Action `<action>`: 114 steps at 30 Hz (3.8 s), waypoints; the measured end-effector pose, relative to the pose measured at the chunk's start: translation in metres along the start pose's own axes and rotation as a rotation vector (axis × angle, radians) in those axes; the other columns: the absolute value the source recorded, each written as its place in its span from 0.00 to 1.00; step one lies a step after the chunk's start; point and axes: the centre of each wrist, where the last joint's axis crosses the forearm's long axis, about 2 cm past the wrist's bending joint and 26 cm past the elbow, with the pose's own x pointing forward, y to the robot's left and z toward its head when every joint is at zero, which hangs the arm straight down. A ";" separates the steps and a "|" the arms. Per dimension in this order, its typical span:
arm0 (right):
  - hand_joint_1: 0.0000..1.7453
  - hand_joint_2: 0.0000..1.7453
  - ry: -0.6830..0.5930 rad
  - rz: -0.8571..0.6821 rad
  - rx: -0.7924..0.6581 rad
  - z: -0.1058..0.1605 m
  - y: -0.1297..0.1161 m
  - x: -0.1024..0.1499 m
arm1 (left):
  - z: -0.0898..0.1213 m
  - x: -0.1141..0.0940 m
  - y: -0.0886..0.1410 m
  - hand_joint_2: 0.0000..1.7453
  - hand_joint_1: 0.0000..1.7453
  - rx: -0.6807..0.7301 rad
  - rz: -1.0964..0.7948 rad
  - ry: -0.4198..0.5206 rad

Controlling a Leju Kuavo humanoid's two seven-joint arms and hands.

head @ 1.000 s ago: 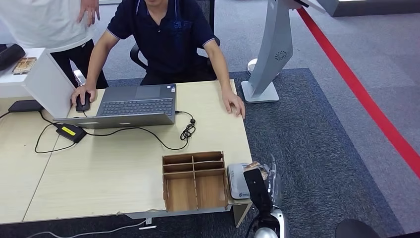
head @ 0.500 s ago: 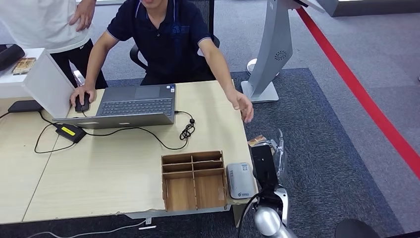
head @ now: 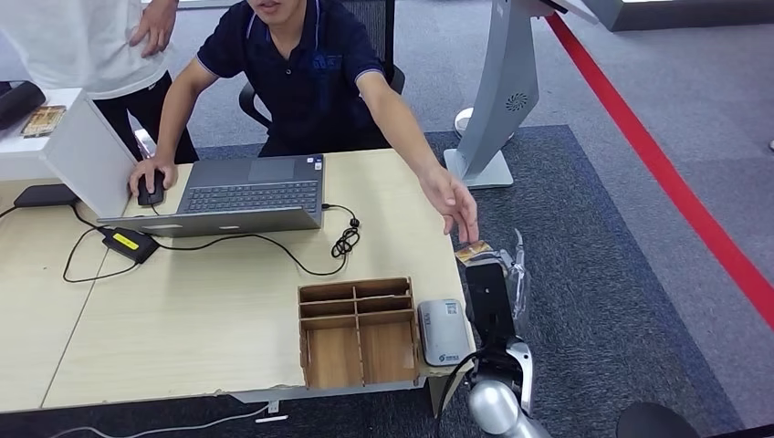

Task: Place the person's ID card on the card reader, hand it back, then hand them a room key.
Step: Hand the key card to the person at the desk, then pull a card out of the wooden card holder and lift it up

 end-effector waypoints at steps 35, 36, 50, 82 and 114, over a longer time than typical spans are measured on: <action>0.00 0.00 -0.081 -0.013 0.017 -0.003 0.007 0.029 | -0.002 0.003 0.003 0.00 0.00 0.001 -0.068 -0.034; 0.00 0.00 -0.081 -0.013 0.017 -0.003 0.007 0.029 | -0.002 0.003 0.003 0.00 0.00 0.001 -0.069 -0.035; 0.00 1.00 -0.050 0.004 0.033 0.000 0.006 0.026 | -0.002 0.003 0.004 0.00 0.00 0.007 -0.086 -0.044; 0.00 1.00 -0.199 0.350 0.181 0.019 0.004 0.031 | -0.002 0.003 0.003 0.00 0.00 0.018 -0.134 -0.092; 0.00 1.00 -0.241 0.393 0.338 0.039 0.024 0.026 | -0.002 0.003 0.003 0.00 0.00 -0.017 -0.194 -0.132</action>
